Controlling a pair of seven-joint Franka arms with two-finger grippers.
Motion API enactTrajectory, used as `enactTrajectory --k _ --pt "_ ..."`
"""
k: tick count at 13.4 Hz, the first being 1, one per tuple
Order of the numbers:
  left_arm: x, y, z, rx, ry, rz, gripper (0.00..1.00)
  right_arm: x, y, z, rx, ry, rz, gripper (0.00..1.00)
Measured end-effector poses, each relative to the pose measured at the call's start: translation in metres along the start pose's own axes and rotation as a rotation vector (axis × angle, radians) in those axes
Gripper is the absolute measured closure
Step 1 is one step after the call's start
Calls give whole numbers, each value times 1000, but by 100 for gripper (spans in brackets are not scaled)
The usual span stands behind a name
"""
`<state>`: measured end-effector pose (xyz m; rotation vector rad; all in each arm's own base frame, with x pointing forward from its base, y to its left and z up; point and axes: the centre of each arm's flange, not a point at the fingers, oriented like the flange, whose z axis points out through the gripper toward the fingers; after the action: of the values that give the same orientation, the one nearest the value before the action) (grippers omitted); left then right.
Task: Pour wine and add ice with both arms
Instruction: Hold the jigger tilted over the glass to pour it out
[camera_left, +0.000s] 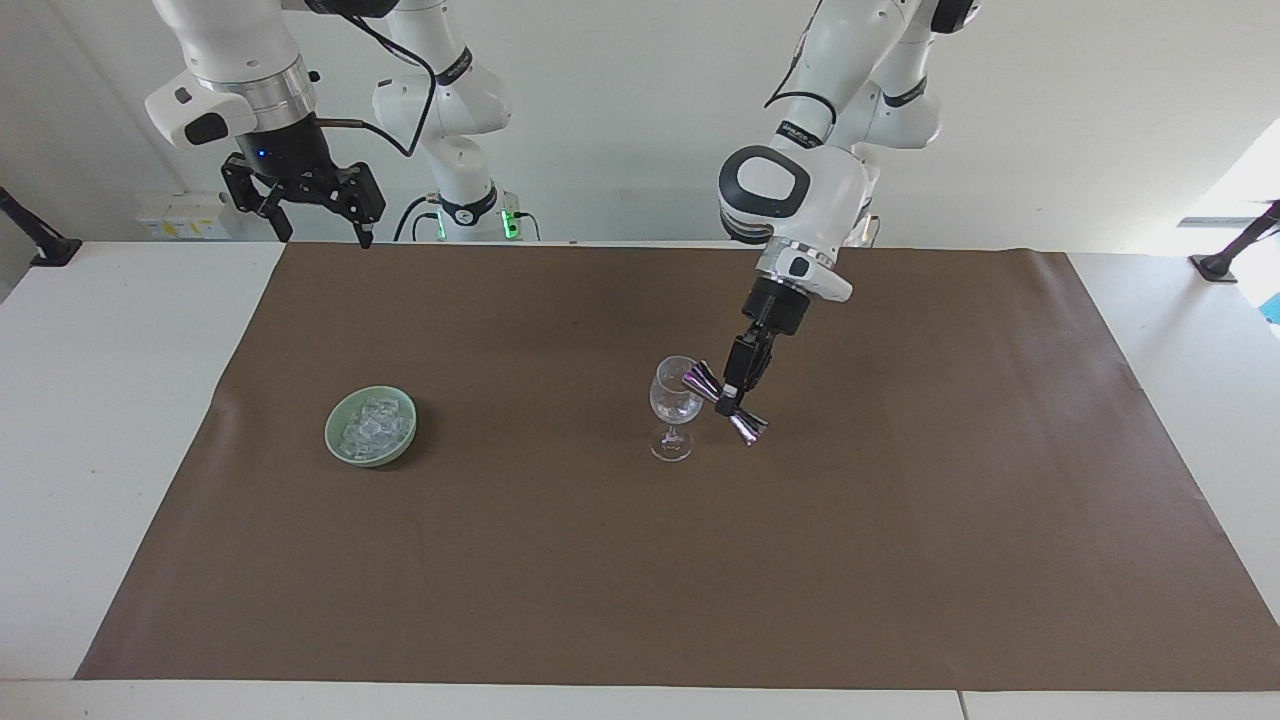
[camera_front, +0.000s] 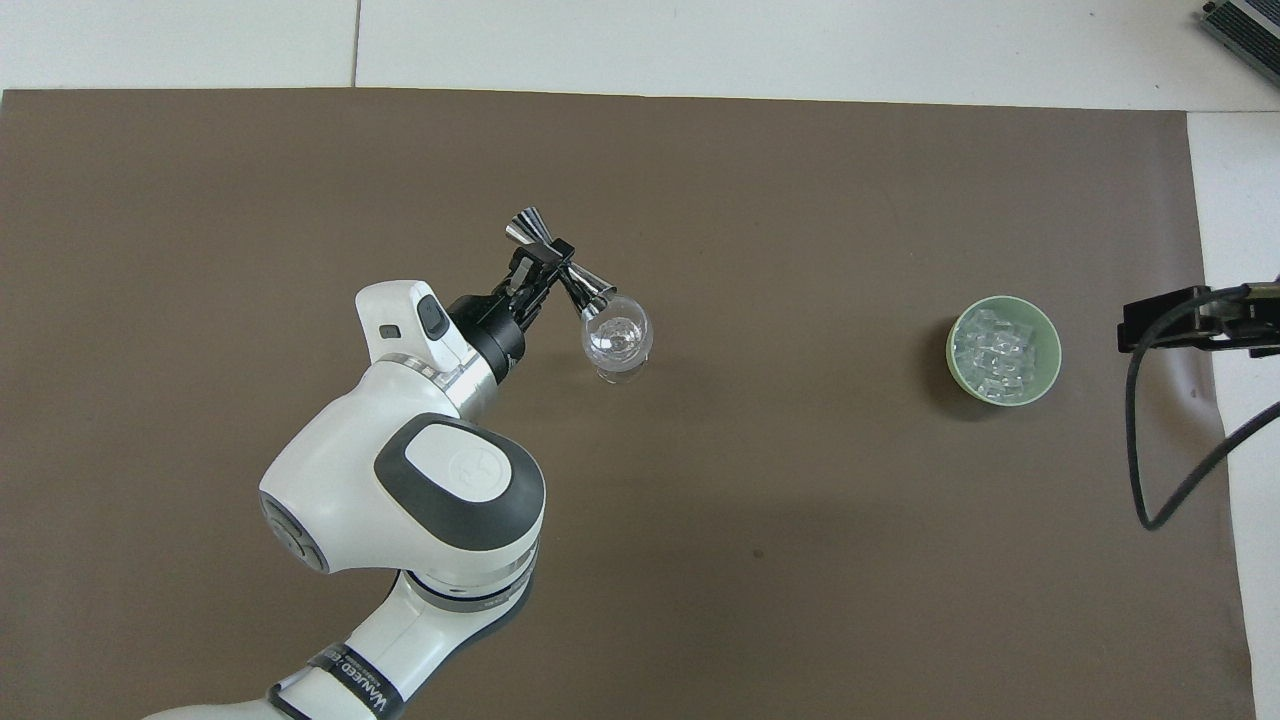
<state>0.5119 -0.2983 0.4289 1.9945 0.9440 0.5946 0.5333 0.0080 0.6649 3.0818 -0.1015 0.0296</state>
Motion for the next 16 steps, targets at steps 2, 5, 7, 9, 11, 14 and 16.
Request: enactTrajectory --k 2,5,7,9,11,14,16 --pt "0 2 0 -3 1 17 78 0 0 0 0 0 0 0" --pt "1 4 0 -6 1 43 78 0 0 0 0 0 0 0" --pt "1 6 0 -8 2 54 78 0 0 0 0 0 0 0" --pt "1 7 -1 -10 2 65 78 0 0 0 0 0 0 0" --pt "1 7 -1 -11 4 72 78 0 0 0 0 0 0 0" --pt "2 9 -1 -15 7 84 78 0 0 0 0 0 0 0" --pt "2 10 -2 -15 11 91 78 0 0 0 0 0 0 0"
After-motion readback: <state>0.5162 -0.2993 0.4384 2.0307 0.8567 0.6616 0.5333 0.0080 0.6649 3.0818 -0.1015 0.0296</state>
